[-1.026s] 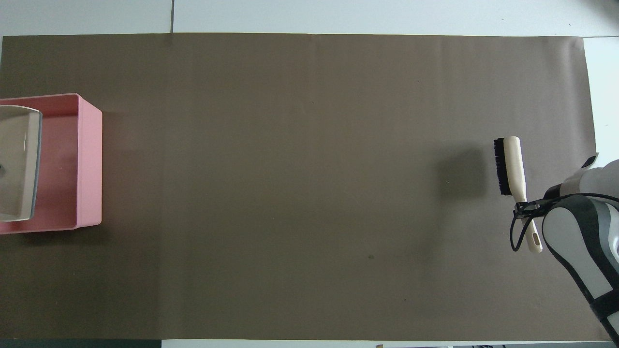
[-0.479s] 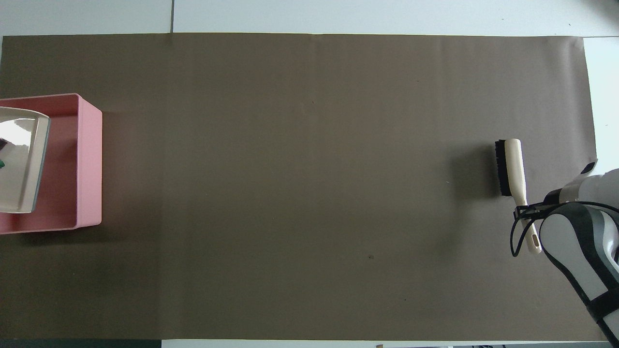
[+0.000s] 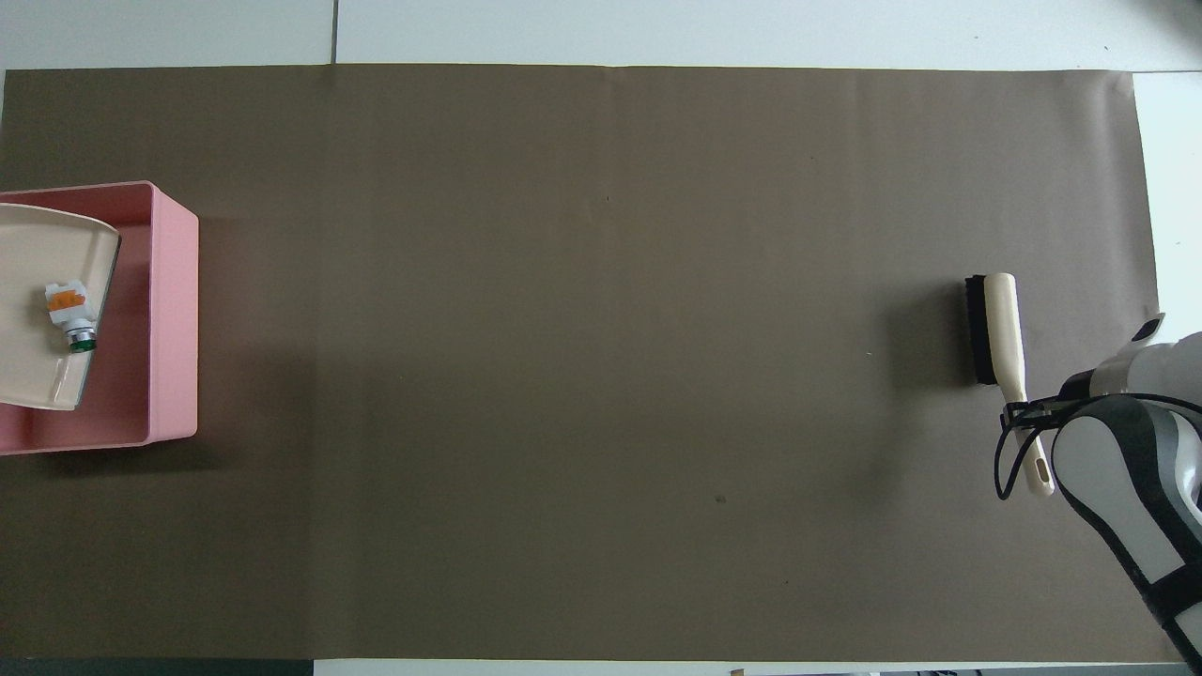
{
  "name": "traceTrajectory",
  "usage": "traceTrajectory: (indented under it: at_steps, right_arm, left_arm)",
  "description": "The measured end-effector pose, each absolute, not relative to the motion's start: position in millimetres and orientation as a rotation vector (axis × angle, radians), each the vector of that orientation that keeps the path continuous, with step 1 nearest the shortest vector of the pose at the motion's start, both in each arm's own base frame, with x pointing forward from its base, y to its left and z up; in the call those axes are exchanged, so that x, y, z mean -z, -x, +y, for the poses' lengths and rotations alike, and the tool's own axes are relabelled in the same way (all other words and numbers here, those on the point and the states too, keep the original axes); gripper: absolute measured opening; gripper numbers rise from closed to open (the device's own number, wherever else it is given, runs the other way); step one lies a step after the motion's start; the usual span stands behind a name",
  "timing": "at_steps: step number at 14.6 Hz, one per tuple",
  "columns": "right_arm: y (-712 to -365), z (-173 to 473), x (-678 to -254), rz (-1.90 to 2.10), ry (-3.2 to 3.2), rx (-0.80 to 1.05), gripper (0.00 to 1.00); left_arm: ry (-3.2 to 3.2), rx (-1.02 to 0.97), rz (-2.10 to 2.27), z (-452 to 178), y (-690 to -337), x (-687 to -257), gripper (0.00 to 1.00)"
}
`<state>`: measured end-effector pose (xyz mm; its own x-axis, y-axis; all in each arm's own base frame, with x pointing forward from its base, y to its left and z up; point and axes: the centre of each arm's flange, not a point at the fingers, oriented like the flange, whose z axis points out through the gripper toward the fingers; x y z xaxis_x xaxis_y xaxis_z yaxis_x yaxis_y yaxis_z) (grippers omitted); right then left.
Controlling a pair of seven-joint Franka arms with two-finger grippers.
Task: Clean e-waste and dump in bin
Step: 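Tip the dustpan over the pink bin with the left gripper, then lower the dustpan back onto the table with the left gripper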
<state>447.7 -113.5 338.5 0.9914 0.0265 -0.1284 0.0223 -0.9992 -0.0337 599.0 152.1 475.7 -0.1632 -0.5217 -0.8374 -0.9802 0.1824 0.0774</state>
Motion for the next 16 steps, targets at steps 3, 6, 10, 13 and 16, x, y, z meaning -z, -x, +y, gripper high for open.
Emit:
traceTrajectory:
  at_steps: [3, 6, 10, 13, 16]
  right_arm:
    - [-447, -113, -337, -0.039, 3.101, -0.206, 0.29]
    - [-446, -112, -337, -0.050, 3.101, -0.207, 0.60]
    - [-462, -92, -354, -0.114, 3.117, -0.147, 0.99]
    - [-490, -50, -393, -0.059, 3.141, -0.054, 1.00]
    - [-513, -9, -441, -0.045, 3.169, -0.004, 1.00]
  left_arm:
    - [1.362, -0.911, 1.735, 150, -599, -495, 0.32]
    - [1.314, -0.932, 1.710, 152, -593, -527, 0.32]
    - [1.342, -0.854, 1.710, 134, -579, -567, 0.32]
    - [1.459, -0.737, 1.824, 74, -570, -562, 0.32]
    - [1.518, -0.625, 1.985, 0, -555, -527, 0.32]
